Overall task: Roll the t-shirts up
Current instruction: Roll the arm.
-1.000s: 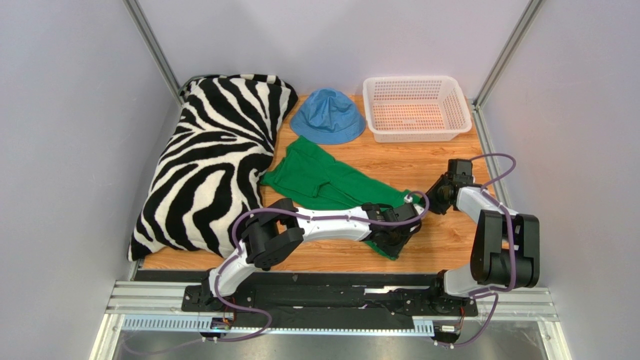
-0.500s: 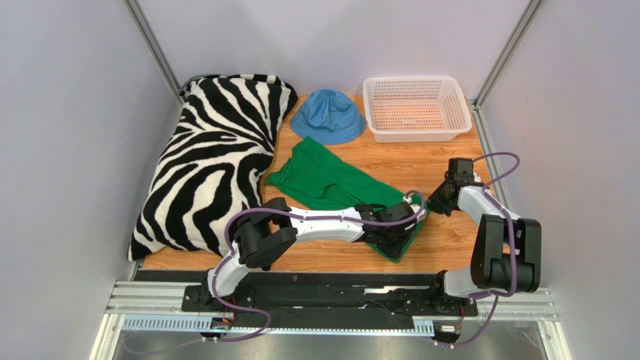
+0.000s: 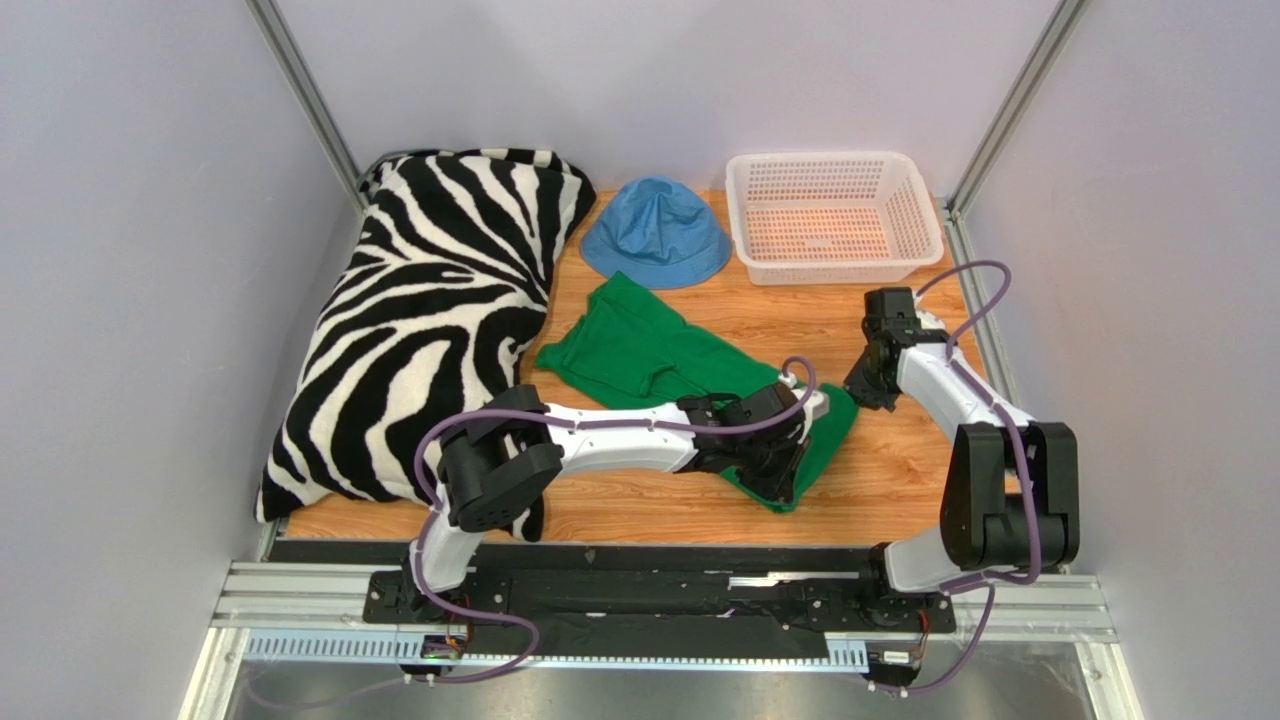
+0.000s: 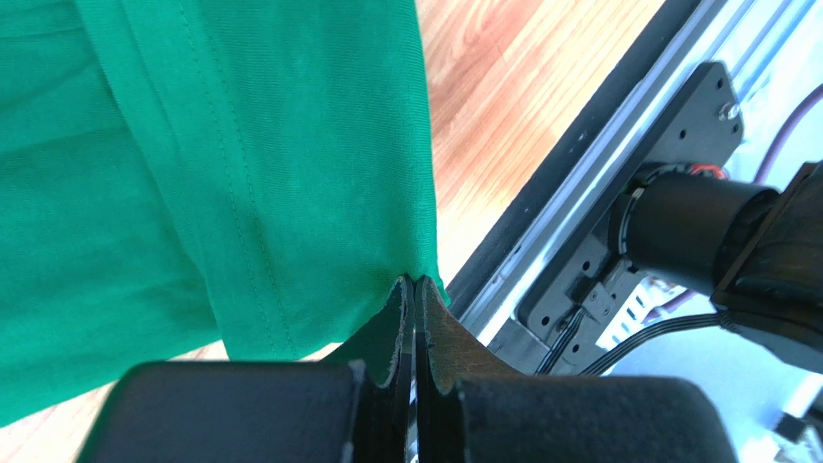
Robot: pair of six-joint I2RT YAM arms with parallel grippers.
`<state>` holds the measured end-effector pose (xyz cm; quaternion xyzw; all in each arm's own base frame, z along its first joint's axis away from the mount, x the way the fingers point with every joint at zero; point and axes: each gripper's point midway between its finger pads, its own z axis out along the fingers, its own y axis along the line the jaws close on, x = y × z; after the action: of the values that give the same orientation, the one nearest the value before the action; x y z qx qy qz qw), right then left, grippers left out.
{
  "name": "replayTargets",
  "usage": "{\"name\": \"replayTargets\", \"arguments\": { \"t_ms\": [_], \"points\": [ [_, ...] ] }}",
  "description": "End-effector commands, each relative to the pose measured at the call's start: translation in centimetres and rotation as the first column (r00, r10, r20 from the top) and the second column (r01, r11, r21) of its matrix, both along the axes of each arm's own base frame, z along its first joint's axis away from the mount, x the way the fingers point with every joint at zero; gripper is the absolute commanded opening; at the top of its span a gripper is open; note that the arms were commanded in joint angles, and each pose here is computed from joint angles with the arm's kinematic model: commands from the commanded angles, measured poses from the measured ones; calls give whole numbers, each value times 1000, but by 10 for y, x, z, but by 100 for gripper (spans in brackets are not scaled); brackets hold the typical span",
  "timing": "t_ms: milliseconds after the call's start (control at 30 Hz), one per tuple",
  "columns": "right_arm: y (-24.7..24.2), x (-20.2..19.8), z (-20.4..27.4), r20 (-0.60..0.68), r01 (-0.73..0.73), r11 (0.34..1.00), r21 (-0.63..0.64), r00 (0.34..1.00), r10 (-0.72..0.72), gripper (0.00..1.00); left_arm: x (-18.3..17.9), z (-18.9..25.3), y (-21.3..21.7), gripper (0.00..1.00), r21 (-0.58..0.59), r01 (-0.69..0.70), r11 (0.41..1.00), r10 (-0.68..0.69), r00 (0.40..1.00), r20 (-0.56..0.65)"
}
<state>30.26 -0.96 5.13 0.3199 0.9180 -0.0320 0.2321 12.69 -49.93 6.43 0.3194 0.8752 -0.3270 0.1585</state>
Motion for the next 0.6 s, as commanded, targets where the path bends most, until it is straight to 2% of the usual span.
{"name": "replayTargets", "arguments": {
  "t_ms": [0,300,567],
  "points": [
    [-2,15,14,8,-12,995,-104,1000,13,1,1,28,-5,0,-100,-11,995,7,999,-38],
    [-5,12,8,-27,-17,989,-144,1000,13,2,-9,27,-15,0,-151,16,988,-32,994,-101],
    [-13,5,1,-37,-8,990,-144,999,3,2,-23,12,-27,0,-151,32,988,-54,988,-147]
  ]
}}
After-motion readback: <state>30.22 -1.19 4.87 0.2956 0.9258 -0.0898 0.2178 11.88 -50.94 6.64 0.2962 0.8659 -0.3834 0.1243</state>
